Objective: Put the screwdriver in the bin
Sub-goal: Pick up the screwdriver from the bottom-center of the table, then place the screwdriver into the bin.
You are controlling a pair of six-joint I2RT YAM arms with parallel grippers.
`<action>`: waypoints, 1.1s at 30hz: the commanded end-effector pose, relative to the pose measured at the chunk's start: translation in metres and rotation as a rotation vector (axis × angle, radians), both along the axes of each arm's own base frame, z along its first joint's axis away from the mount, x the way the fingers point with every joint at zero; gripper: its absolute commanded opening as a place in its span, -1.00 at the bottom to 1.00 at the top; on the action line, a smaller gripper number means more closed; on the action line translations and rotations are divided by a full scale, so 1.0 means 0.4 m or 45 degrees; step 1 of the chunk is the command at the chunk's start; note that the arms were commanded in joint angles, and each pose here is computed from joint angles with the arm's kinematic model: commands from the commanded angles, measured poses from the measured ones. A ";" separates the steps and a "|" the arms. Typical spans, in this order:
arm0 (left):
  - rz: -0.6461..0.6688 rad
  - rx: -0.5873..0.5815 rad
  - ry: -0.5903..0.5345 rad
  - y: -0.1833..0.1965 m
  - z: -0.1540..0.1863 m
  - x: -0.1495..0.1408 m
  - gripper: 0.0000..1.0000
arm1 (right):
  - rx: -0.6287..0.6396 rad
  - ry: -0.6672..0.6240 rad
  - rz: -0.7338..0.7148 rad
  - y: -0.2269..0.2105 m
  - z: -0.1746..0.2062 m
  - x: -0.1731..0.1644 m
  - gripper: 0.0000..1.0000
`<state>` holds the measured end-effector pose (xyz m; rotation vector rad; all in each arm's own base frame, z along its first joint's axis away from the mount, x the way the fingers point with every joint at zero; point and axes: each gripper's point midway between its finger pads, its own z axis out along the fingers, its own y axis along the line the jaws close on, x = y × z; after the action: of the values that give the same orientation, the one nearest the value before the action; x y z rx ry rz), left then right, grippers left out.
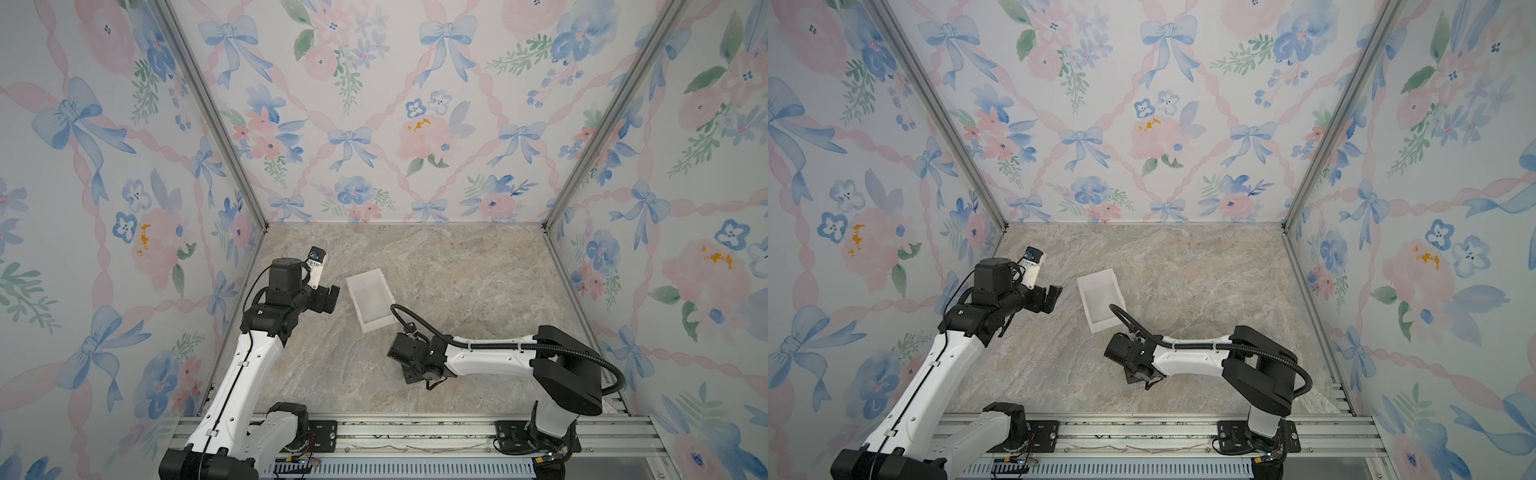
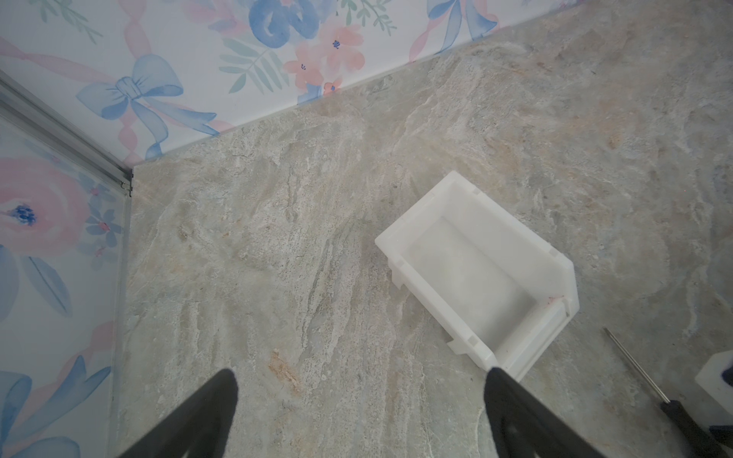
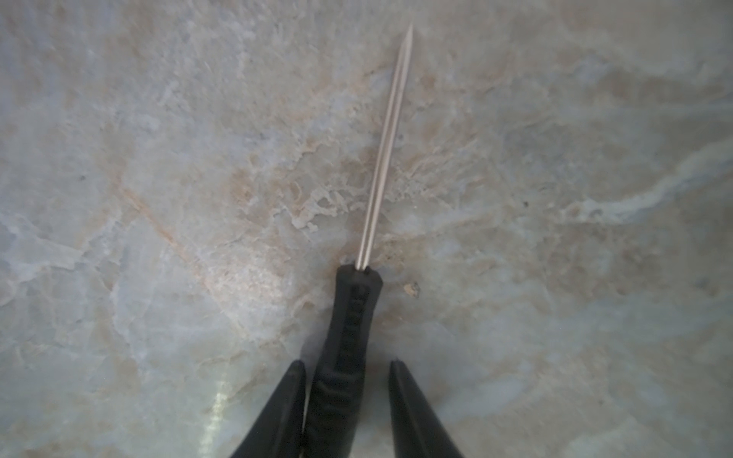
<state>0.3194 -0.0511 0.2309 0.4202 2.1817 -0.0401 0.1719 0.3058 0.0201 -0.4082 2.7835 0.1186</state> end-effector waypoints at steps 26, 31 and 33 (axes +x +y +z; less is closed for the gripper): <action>-0.156 0.021 -0.010 -0.038 0.021 -0.040 0.96 | 0.166 -0.079 0.126 -0.052 0.340 0.116 -0.71; -0.098 0.030 -0.022 -0.025 0.040 -0.024 0.96 | 0.172 -0.080 0.228 0.047 0.378 0.198 -0.69; -0.055 0.051 -0.028 -0.011 0.050 -0.011 0.96 | 0.180 -0.075 0.266 0.094 0.380 0.224 -0.69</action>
<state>0.3107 -0.0593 0.2397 0.5206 2.1567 -0.0442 0.2620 0.3300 0.1807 -0.5077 2.6163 0.3574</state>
